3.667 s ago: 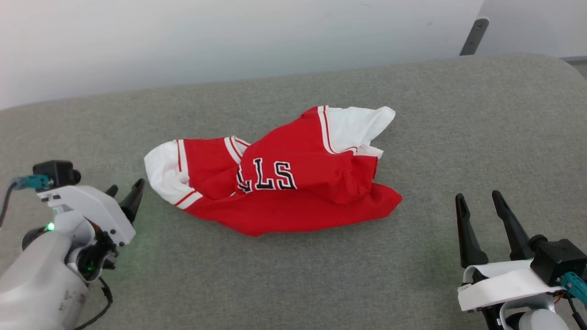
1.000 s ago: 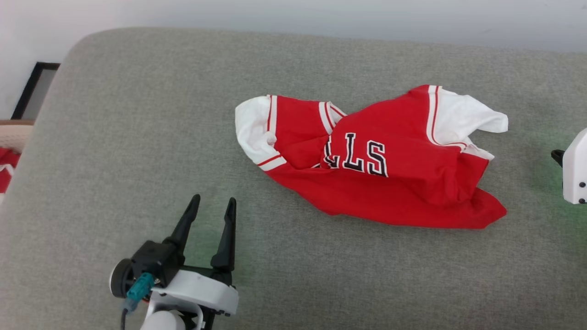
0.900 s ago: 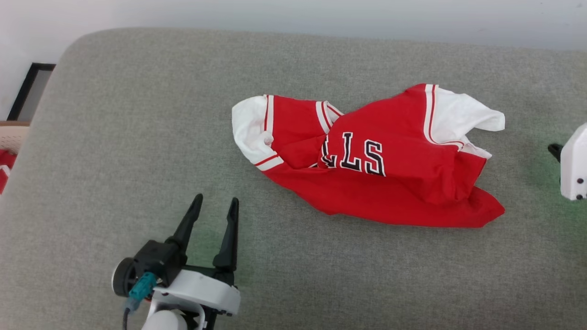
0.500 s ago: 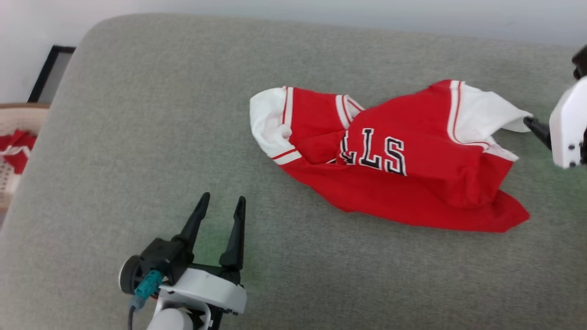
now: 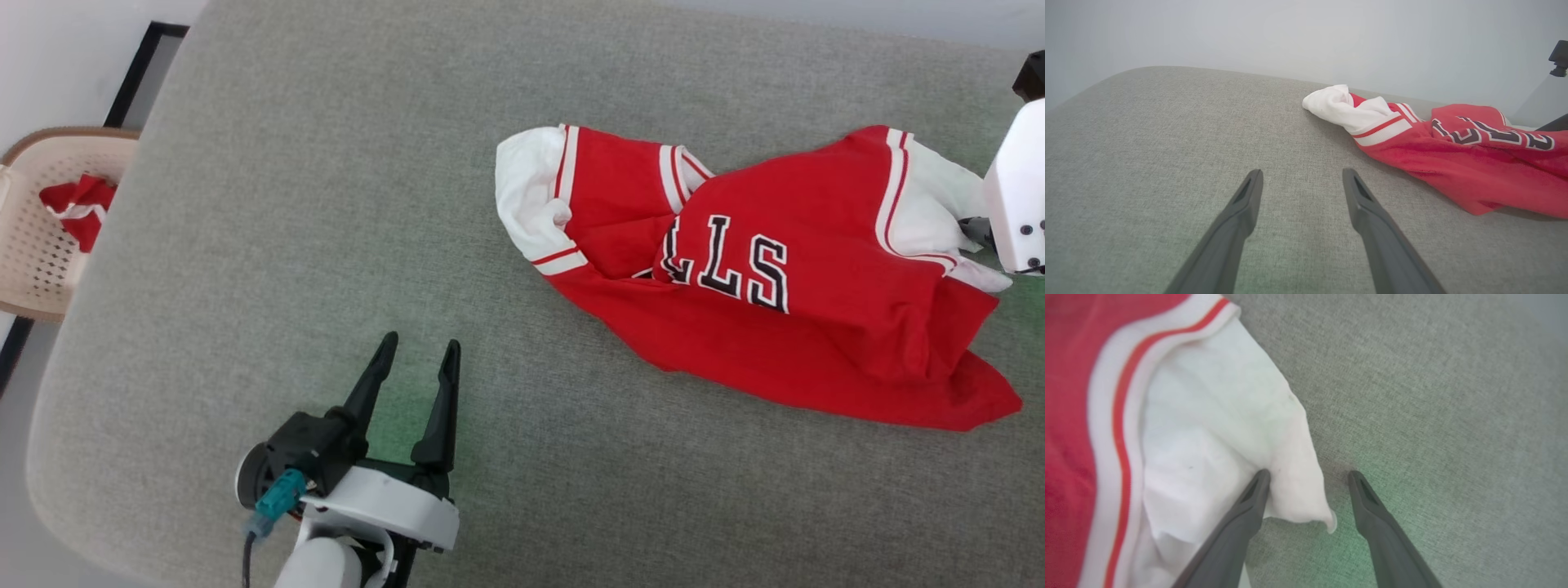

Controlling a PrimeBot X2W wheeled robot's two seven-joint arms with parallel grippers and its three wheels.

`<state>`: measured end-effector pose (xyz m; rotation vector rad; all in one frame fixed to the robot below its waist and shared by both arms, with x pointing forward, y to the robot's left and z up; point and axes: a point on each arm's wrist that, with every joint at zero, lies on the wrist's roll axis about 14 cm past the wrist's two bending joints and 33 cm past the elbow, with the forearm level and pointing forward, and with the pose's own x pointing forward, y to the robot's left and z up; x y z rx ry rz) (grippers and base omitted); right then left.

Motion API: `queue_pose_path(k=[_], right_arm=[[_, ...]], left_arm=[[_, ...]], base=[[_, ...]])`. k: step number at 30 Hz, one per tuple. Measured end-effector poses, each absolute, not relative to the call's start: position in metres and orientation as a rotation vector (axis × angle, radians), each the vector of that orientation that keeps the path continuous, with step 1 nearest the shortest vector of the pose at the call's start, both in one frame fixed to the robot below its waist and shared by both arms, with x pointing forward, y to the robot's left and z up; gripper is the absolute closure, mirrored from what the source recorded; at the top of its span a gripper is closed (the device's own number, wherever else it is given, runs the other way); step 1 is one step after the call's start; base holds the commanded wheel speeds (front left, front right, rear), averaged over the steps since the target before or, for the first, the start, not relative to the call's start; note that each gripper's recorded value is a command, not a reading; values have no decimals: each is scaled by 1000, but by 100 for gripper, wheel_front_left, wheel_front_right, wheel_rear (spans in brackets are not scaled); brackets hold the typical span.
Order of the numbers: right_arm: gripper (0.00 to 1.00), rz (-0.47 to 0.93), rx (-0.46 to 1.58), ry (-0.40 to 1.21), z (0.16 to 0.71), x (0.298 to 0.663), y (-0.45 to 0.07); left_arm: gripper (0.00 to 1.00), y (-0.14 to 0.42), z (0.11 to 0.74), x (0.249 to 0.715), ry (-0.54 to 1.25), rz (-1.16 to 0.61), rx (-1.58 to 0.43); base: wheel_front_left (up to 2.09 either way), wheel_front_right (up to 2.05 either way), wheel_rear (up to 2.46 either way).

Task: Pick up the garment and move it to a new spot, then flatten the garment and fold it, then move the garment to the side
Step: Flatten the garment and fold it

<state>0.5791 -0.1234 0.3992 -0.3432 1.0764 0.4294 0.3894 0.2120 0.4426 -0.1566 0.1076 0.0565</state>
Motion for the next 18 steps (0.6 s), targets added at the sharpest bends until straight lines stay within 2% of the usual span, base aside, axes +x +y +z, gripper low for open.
queue_pose_path(k=[3, 4, 5, 6, 13, 18], right_arm=[[0, 440, -354, 1095, 394, 577, -121], [26, 443, -358, 1097, 393, 576, -121], [65, 445, -360, 1093, 393, 576, -121], [100, 448, -358, 1084, 394, 576, -122], [100, 456, -283, 1036, 399, 574, -123], [100, 397, -254, 1009, 411, 572, -155]], left_arm=[[0, 213, 441, 389, 112, 64, -161], [0, 214, 442, 389, 110, 67, -161], [0, 213, 442, 390, 108, 66, -163], [0, 213, 443, 391, 107, 66, -162], [0, 207, 448, 402, 84, 41, -160], [0, 206, 455, 407, 60, 31, -145]], base=[[0, 0, 0], [0, 0, 0], [0, 0, 0], [0, 0, 0], [0, 0, 0], [0, 0, 0]])
